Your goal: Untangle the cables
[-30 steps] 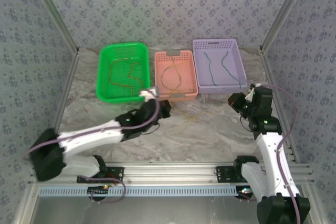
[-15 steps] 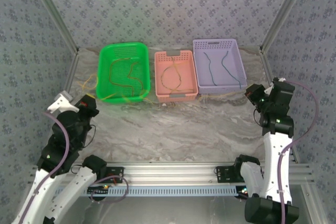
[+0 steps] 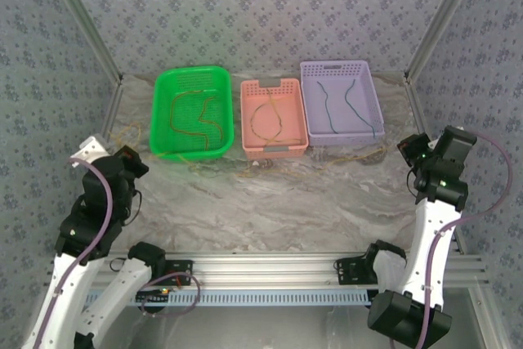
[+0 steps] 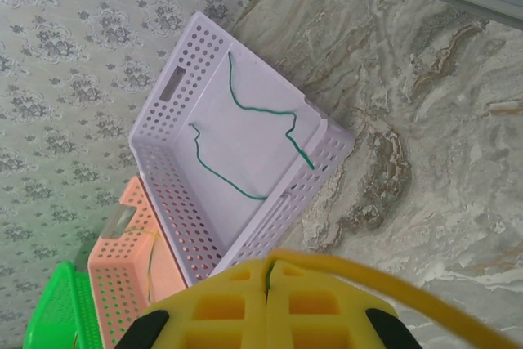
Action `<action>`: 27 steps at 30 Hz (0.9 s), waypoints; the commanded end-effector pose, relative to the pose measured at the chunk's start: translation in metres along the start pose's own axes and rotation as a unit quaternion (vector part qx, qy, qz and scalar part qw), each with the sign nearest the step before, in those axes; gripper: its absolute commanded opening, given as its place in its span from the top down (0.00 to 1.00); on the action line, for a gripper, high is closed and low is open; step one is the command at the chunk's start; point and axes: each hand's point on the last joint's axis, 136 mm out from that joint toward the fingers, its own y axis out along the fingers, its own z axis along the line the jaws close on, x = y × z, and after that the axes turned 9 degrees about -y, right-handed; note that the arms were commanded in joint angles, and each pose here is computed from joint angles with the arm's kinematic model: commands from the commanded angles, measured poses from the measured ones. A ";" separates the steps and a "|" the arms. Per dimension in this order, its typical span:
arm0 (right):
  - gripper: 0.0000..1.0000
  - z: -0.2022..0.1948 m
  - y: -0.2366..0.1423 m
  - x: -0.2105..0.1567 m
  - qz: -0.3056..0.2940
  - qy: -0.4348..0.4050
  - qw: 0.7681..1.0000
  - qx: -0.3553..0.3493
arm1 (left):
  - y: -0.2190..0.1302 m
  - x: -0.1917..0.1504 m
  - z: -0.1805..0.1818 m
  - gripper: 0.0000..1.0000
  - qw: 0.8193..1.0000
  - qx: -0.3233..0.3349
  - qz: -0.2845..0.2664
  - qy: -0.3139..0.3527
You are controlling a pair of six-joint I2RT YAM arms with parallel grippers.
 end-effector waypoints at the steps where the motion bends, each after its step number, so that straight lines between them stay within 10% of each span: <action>1: 1.00 0.009 -0.010 -0.001 -0.004 -0.023 1.000 0.013 | -0.003 0.017 -0.072 1.00 0.990 -0.139 0.012 0.024; 11: 1.00 0.028 -0.008 -0.047 0.034 -0.066 0.996 0.051 | 0.024 0.045 -0.205 1.00 0.917 -0.380 0.116 -0.040; 27: 1.00 0.207 -0.058 -0.092 0.073 -0.233 0.929 0.279 | 0.109 0.088 -0.323 1.00 0.860 -0.478 0.123 -0.127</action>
